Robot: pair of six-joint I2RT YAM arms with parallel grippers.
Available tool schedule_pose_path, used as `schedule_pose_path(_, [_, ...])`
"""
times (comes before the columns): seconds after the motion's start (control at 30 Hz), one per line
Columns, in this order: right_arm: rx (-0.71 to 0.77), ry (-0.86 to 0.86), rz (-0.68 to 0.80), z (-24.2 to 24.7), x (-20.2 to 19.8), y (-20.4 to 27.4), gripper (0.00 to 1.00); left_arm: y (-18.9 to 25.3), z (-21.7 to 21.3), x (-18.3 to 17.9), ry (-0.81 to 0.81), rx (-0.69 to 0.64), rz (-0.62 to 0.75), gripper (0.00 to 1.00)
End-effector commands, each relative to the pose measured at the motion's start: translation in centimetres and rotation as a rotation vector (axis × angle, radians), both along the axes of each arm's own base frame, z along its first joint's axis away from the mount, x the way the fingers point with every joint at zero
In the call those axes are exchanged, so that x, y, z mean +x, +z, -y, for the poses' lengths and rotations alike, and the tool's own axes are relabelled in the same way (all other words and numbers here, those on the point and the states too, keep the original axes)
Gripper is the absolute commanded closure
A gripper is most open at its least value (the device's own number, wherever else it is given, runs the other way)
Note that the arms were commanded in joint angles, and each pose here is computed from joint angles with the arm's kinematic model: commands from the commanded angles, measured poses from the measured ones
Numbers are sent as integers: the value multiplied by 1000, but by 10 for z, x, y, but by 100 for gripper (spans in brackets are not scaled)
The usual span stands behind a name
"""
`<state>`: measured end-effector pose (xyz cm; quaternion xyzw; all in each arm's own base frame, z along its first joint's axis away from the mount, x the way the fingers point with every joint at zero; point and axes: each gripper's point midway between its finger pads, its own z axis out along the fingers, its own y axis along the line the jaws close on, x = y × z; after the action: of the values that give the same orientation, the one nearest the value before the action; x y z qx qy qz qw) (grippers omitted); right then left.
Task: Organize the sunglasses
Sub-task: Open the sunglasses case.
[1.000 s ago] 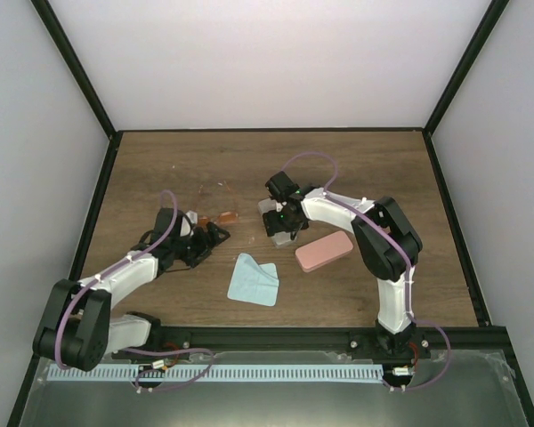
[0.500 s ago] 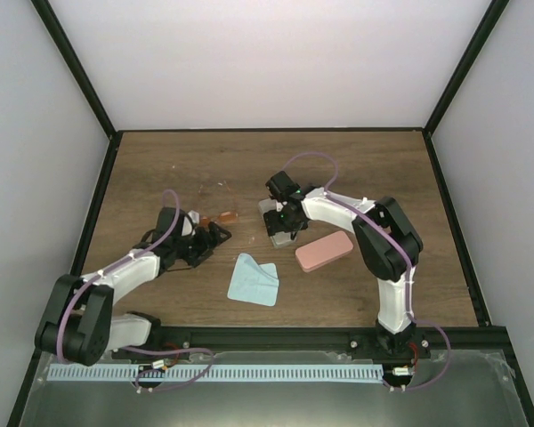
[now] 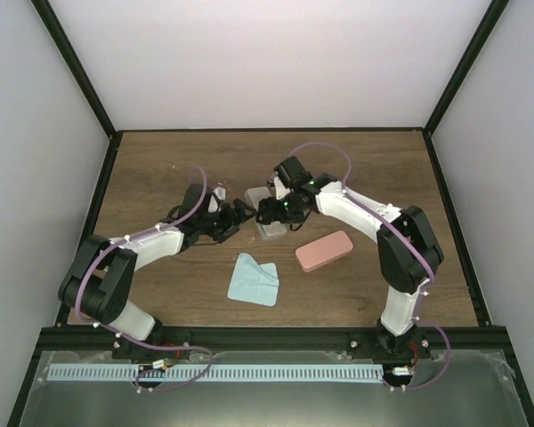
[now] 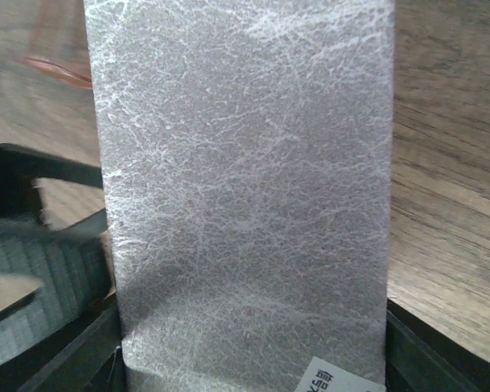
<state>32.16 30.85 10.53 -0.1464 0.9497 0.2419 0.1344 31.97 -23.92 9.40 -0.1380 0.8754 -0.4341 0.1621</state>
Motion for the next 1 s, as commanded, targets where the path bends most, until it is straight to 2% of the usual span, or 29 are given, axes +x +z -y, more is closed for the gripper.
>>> schedule_pose_path(0.0, [222,35,17,-23,3,67,38,19,14,17,-13,-42,48,3])
schedule_pose_path(0.5, [353,107,30,-26,-16,111,38,4,3,14,44,20,21,3])
schedule_pose_path(0.73, [353,106,17,-17,-30,106,38,10,1,17,64,21,41,4])
schedule_pose_path(0.97, [379,98,19,-13,-33,110,38,18,-3,13,67,27,58,15])
